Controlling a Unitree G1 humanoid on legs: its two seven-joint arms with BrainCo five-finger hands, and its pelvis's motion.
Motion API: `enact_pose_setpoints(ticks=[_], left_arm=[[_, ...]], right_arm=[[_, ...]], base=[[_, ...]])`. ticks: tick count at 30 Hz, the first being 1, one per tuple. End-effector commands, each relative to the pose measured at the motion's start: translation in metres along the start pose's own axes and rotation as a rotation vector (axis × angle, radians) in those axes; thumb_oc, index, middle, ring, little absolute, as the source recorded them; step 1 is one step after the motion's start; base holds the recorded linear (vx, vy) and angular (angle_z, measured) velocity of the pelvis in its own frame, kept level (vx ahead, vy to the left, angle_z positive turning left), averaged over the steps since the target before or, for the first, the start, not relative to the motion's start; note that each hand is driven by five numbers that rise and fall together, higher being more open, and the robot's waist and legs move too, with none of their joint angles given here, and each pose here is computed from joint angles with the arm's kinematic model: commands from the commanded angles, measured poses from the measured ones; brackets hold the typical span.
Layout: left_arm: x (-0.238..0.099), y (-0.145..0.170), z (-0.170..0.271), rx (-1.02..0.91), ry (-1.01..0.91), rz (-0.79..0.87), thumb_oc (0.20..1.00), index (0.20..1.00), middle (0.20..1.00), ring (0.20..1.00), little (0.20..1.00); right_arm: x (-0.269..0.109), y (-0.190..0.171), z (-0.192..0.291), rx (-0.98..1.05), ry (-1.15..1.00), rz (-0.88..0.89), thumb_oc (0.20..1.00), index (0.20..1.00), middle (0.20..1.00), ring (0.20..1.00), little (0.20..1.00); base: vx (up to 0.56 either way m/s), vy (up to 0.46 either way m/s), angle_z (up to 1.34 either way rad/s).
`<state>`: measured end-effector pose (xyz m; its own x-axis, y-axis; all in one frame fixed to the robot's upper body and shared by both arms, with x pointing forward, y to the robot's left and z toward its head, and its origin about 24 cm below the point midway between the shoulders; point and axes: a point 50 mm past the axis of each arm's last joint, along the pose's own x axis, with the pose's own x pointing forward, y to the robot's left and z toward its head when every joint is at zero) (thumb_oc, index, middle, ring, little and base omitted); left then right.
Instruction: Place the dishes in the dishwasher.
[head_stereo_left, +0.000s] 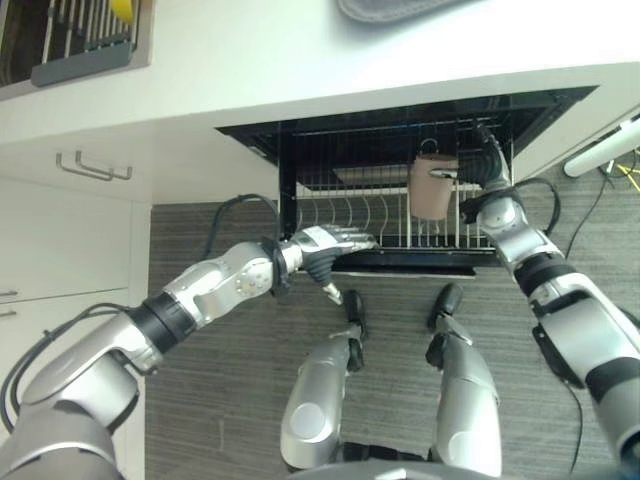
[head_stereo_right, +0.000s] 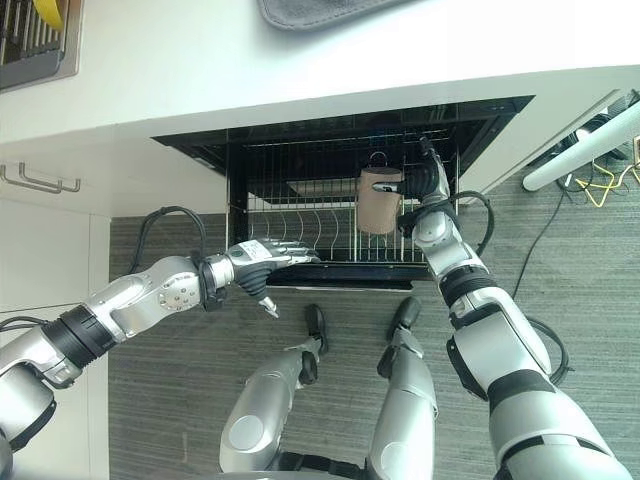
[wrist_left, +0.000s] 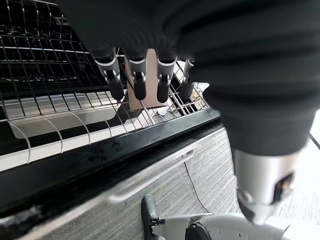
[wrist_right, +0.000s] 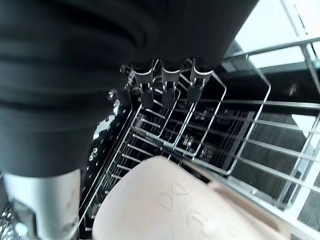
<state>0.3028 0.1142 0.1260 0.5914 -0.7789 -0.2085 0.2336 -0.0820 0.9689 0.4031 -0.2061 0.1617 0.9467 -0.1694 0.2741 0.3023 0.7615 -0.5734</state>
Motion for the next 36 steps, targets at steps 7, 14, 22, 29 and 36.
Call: enact_pose_setpoints(ticks=[7,14,22,29,36], left_arm=[[0.0,-0.011,0.018,0.017,-0.073,0.012,1.0,1.0,1.0,1.0,1.0],[0.0,-0.017,0.021,0.0,-0.061,0.025,1.0,1.0,1.0,1.0,1.0],[-0.003,-0.021,0.018,-0.02,-0.022,0.05,1.0,1.0,1.0,1.0,1.0],[-0.009,-0.033,0.016,-0.05,0.033,0.069,1.0,1.0,1.0,1.0,1.0],[-0.018,-0.047,0.007,-0.089,0.14,0.113,1.0,1.0,1.0,1.0,1.0]], right_arm=[[0.013,-0.025,0.03,0.054,-0.136,-0.11,1.0,1.0,1.0,1.0,1.0],[0.013,-0.03,0.047,0.237,-0.207,-0.164,1.0,1.0,1.0,1.0,1.0],[0.002,-0.028,0.064,0.403,-0.306,-0.154,1.0,1.0,1.0,1.0,1.0],[-0.03,-0.006,0.08,0.559,-0.375,-0.016,1.0,1.0,1.0,1.0,1.0],[-0.072,0.029,0.07,0.682,-0.35,0.107,1.0,1.0,1.0,1.0,1.0]], base=[[0.0,0.0,0.0],[0.0,0.01,-0.01],[-0.01,0.022,-0.06],[0.01,0.013,-0.03],[0.01,-0.015,-0.12]])
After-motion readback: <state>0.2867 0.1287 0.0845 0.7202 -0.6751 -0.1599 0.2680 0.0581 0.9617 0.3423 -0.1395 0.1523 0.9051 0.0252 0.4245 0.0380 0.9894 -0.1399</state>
